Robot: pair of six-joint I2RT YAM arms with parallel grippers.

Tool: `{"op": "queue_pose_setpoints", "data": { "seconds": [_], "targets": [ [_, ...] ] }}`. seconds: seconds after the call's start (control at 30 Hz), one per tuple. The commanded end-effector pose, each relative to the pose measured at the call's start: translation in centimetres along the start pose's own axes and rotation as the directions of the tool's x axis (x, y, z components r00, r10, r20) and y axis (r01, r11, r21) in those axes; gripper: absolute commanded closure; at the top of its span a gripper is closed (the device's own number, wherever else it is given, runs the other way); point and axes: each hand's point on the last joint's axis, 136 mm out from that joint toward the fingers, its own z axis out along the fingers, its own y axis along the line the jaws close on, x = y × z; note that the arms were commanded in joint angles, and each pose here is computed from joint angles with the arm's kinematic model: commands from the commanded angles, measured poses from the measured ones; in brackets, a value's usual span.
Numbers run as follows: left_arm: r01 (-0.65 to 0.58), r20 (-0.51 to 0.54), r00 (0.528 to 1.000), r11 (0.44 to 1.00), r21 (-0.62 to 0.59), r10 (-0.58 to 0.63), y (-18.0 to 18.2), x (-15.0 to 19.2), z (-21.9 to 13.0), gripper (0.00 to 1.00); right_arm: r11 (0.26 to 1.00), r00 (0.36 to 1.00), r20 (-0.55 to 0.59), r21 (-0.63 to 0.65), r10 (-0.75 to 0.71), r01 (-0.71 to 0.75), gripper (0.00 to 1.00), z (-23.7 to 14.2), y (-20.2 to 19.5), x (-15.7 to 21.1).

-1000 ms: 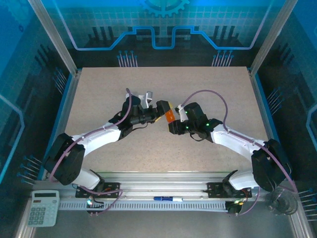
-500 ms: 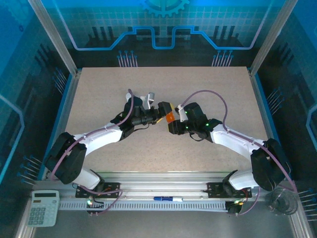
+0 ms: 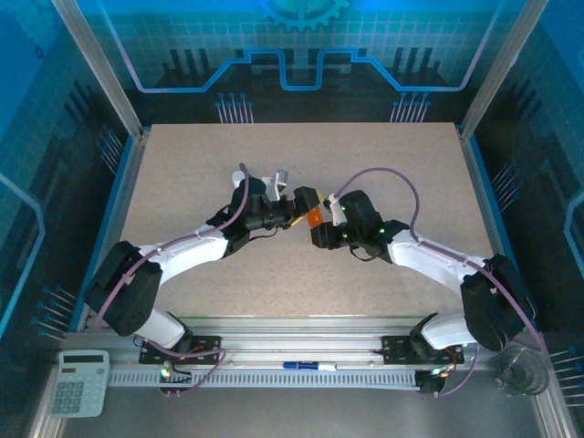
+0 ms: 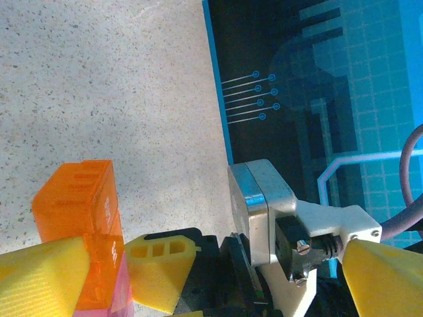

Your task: Sort the pills into containers

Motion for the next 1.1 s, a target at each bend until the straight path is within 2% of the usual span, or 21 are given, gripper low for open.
{"op": "queue_pose_setpoints", "data": {
  "seconds": [0.0,0.4,0.5,0.67,0.8,1.03,1.07],
  "targets": [
    [-0.029,0.009,1.0,0.998,0.061,0.029,-2.6,-0.6,0.4,0.01,1.0,1.0,-0.014,-0.02,0.017,-0.017,0.77,0.5,-0.1,0.6],
    [-0.05,0.022,0.999,0.989,0.137,0.047,-5.8,-0.8,0.5,0.01,1.0,1.0,-0.019,-0.009,0.022,-0.022,0.77,0.6,-0.6,0.9],
    [-0.057,0.051,0.997,0.992,0.116,0.051,-5.5,-1.1,0.0,0.01,1.0,1.0,-0.017,-0.008,0.024,-0.024,0.77,0.5,-0.7,0.9],
    [-0.081,0.13,0.988,0.997,-0.004,0.081,-3.4,-2.3,-1.8,0.01,1.0,1.0,-0.026,0.004,0.015,-0.015,0.76,0.2,-1.1,1.3],
    [-0.064,0.2,0.976,0.991,-0.117,0.087,-0.5,-4.0,-4.6,0.01,0.999,0.995,-0.095,0.021,-0.041,0.043,0.74,0.4,-1.6,2.5],
    [0.014,0.302,0.951,0.971,-0.239,0.06,4.4,-6.3,-9.3,0.01,0.972,0.936,-0.275,0.013,-0.221,0.233,0.71,2.4,-1.4,5.5],
    [0.025,0.312,0.949,0.968,-0.25,0.056,4.9,-6.4,-9.8,0.01,0.961,0.925,-0.275,0.013,-0.261,0.275,0.71,2.7,-0.7,4.8]
  ]
}}
